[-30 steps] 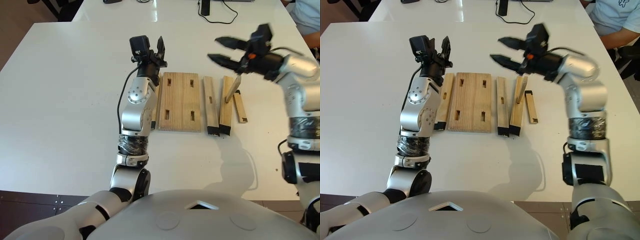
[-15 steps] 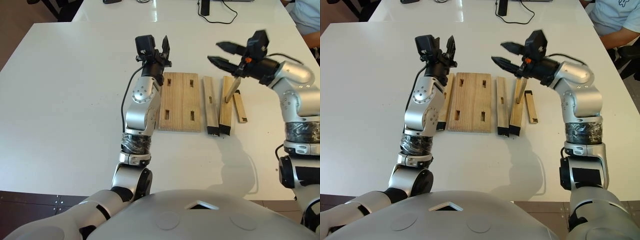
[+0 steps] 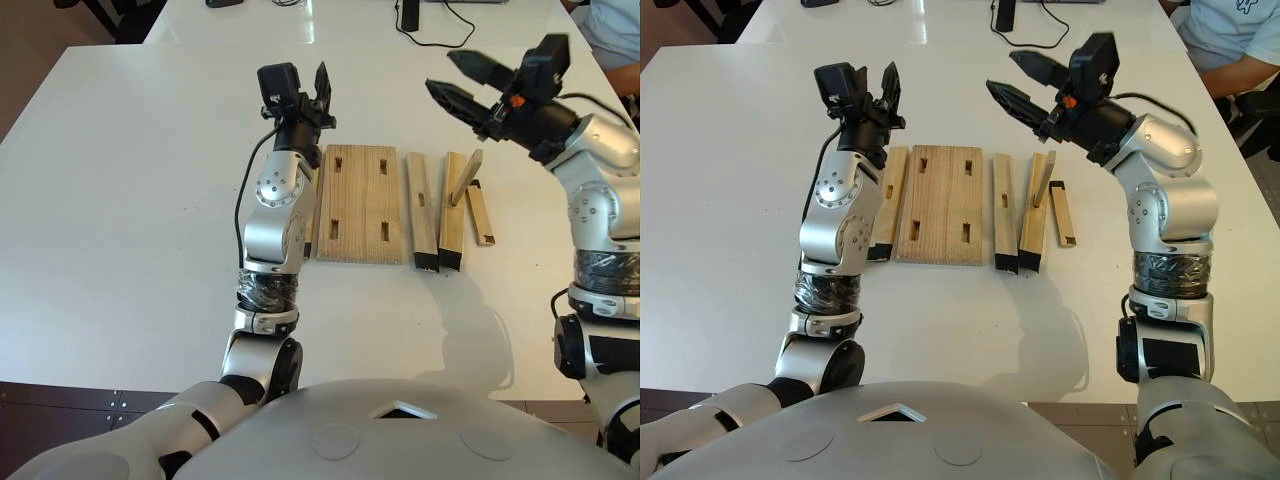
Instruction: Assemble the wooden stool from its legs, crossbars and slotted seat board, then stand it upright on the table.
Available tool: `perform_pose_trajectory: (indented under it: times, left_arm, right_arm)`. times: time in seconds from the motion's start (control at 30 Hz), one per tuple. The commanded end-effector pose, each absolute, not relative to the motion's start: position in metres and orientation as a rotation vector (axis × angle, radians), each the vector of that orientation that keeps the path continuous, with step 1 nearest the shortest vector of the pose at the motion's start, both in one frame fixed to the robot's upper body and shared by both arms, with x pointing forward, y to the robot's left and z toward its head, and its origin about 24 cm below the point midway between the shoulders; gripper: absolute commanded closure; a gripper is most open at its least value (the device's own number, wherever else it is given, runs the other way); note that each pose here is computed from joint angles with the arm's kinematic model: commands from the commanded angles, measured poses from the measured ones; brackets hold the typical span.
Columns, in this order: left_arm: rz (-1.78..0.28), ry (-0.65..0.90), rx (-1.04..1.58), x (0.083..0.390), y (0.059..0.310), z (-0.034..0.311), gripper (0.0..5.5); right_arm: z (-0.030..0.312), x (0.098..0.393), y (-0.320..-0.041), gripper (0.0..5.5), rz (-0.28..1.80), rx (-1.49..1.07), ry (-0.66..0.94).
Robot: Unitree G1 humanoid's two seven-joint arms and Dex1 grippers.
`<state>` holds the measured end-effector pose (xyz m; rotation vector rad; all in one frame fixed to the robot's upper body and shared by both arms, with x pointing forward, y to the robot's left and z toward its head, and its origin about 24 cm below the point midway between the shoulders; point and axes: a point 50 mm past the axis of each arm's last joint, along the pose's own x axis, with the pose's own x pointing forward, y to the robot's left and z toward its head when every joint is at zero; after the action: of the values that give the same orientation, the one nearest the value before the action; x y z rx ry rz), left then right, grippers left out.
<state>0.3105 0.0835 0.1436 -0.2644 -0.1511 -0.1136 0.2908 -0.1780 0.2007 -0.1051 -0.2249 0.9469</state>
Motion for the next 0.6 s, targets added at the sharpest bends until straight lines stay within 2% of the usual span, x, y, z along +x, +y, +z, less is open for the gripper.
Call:
perform_pose_trajectory:
  times: [0.03, 0.13, 0.2, 0.3, 0.43, 0.6]
  left_arm:
    - [-0.060, -0.127, -0.289, 0.302, 0.086, 0.136, 3.07]
    - [-0.046, -0.124, -0.294, 0.300, 0.084, 0.135, 3.07]
    - [-0.036, -0.129, -0.292, 0.298, 0.083, 0.135, 3.07]
    - [-0.006, -0.133, -0.293, 0.295, 0.082, 0.135, 3.07]
    - [0.040, -0.152, -0.283, 0.292, 0.078, 0.136, 3.07]
    - [0.063, -0.166, -0.265, 0.293, 0.071, 0.138, 3.07]
  right_arm:
    - [0.182, 0.264, -0.167, 2.91, 1.082, -0.145, -0.077]
    - [0.124, 0.238, -0.168, 2.91, 1.143, -0.242, 0.178]
    - [0.098, 0.225, -0.178, 2.91, 1.089, -0.263, 0.262]
    - [0.090, 0.216, -0.193, 2.91, 0.963, -0.264, 0.286]
    - [0.068, 0.202, -0.213, 2.91, 0.856, -0.319, 0.398]
    - [0.058, 0.217, -0.223, 2.91, 0.738, -0.384, 0.415]
